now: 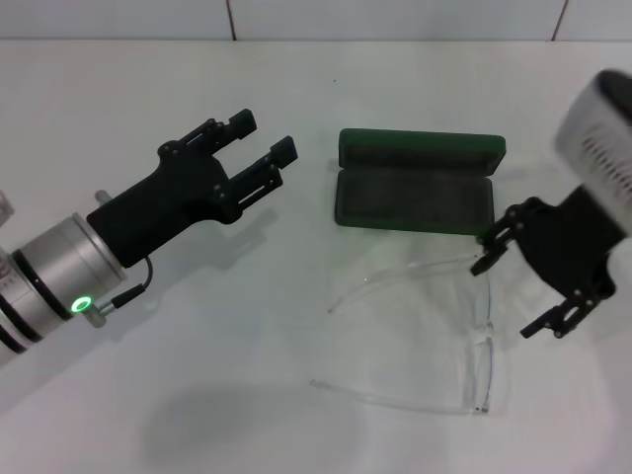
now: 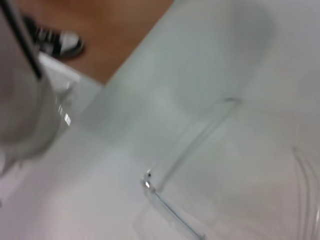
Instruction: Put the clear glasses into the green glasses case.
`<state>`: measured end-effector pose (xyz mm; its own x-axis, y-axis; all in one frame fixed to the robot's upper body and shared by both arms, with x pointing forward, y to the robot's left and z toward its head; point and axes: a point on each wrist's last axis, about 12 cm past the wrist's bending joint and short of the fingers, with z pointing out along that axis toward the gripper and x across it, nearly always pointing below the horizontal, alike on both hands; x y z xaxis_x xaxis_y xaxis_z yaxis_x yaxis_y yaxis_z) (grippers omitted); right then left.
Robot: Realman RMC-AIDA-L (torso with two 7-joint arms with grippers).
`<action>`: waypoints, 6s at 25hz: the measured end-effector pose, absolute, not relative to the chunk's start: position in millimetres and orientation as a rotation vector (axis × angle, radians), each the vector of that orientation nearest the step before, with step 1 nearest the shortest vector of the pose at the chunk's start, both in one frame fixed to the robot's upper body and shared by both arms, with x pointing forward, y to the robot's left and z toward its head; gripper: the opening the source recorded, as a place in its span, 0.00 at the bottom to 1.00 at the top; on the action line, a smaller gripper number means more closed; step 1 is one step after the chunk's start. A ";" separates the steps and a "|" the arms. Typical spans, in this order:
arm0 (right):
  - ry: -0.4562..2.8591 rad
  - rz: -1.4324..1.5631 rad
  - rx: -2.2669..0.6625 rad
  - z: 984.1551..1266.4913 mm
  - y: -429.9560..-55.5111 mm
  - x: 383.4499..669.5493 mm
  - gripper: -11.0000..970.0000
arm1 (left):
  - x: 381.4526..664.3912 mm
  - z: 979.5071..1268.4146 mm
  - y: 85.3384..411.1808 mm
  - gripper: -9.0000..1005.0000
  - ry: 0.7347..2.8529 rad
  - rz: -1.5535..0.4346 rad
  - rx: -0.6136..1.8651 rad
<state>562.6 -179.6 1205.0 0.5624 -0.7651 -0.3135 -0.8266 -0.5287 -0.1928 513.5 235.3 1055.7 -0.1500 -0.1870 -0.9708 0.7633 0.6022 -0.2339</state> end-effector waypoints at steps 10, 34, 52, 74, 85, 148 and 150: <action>1.098 0.119 -2.668 1189.4 -137.6 554.6 0.76 | 507.4 1052.5 243.3 0.68 1.494 -0.905 0.449; 1.004 -0.017 -2.811 1158.8 -118.4 540.6 0.53 | 507.0 1050.7 243.2 0.68 1.505 -0.901 0.453; 1.099 0.001 -2.660 1163.2 -126.9 550.1 0.12 | 521.8 1045.4 250.8 0.68 1.591 -0.922 0.260; 1.130 0.225 -1.650 1115.5 -209.5 538.9 0.14 | 513.7 1063.5 262.8 0.68 1.471 -1.050 0.245; 1.099 0.401 -1.472 1090.9 -220.1 521.9 0.14 | 509.3 1075.3 214.3 0.68 1.317 -1.113 0.715; 0.873 0.547 -1.479 1095.6 -232.5 491.5 0.18 | 500.8 1073.7 231.8 0.68 1.243 -1.048 0.796; 0.846 0.631 -1.454 1103.7 -236.2 486.8 0.19 | 499.3 1065.6 244.2 0.68 1.284 -0.942 0.766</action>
